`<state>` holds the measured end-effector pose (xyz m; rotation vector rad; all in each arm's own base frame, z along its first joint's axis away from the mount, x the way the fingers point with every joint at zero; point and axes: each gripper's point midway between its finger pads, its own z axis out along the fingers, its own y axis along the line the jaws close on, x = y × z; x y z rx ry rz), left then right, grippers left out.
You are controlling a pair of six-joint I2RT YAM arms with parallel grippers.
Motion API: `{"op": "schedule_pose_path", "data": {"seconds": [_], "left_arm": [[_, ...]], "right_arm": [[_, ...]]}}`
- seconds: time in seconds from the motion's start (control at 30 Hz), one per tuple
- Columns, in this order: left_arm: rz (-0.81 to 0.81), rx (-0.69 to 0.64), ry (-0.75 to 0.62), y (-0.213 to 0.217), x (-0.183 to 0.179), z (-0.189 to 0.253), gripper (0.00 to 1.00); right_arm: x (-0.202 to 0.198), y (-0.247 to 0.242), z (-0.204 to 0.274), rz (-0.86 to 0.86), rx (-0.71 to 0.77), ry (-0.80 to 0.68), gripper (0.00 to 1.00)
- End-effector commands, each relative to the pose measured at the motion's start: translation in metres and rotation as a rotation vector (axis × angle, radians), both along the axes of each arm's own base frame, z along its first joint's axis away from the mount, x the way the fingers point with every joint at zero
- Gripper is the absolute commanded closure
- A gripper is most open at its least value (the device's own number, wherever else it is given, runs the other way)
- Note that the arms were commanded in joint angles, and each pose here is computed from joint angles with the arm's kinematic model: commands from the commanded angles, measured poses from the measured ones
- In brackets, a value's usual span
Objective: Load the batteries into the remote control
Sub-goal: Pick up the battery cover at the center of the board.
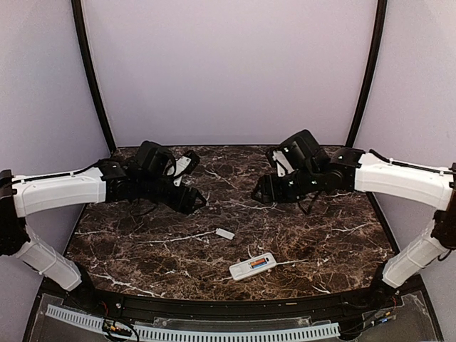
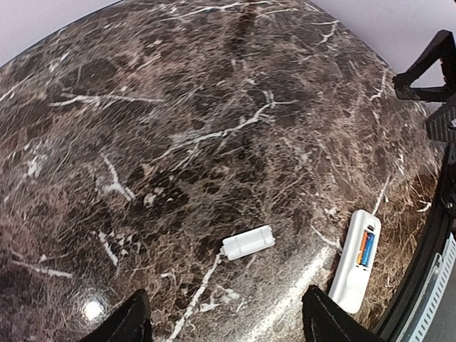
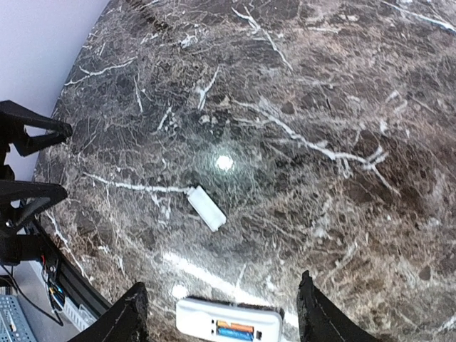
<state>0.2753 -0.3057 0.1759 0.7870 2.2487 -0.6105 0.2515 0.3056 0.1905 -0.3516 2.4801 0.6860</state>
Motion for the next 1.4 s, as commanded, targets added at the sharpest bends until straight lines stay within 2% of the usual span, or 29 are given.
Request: {"op": "schedule_pose_path", "data": {"seconds": [0.0, 0.07, 0.17, 0.37, 0.47, 0.53, 0.6, 0.7, 0.8, 0.97, 1.17, 1.37], "left_arm": [[0.2, -0.008, 0.082, 0.038, 0.013, -0.019, 0.28], [0.25, -0.01, 0.089, 0.051, 0.018, -0.022, 0.28], [0.296, -0.009, 0.076, 0.067, 0.02, -0.022, 0.28], [0.348, 0.002, 0.025, 0.091, 0.021, -0.018, 0.27], [0.363, 0.011, 0.008, 0.097, 0.022, -0.017, 0.26], [0.364, 0.016, 0.003, 0.097, 0.023, -0.016, 0.26], [0.365, 0.021, 0.0, 0.098, 0.024, -0.017, 0.26], [0.368, 0.031, -0.008, 0.1, 0.024, -0.017, 0.26], [0.375, 0.033, -0.012, 0.101, 0.026, -0.017, 0.26], [0.363, 0.022, 0.0, 0.097, 0.027, -0.018, 0.26], [0.361, 0.014, 0.007, 0.096, 0.027, -0.019, 0.26], [0.356, 0.009, 0.014, 0.095, 0.026, -0.02, 0.26]], "right_arm": [[0.02, 0.036, -0.009, 0.123, -0.054, 0.001, 0.37], [0.026, 0.061, -0.014, 0.204, -0.057, 0.001, 0.4], [0.028, 0.095, -0.028, 0.429, -0.094, -0.05, 0.4], [0.001, 0.134, -0.028, 1.068, -0.065, -0.365, 0.34], [-0.003, 0.139, -0.04, 1.312, -0.109, -0.565, 0.33], [-0.001, 0.142, -0.047, 1.382, -0.13, -0.597, 0.33], [0.019, 0.155, -0.044, 1.293, -0.152, -0.569, 0.34], [0.043, 0.167, -0.044, 1.068, -0.151, -0.385, 0.37], [0.047, 0.165, -0.056, 0.897, -0.158, -0.303, 0.39], [0.044, 0.155, -0.086, 0.697, -0.315, -0.233, 0.41], [0.039, 0.149, -0.111, 0.602, -0.389, -0.137, 0.49], [0.032, 0.152, -0.14, 0.624, -0.468, -0.067, 0.51]]}}
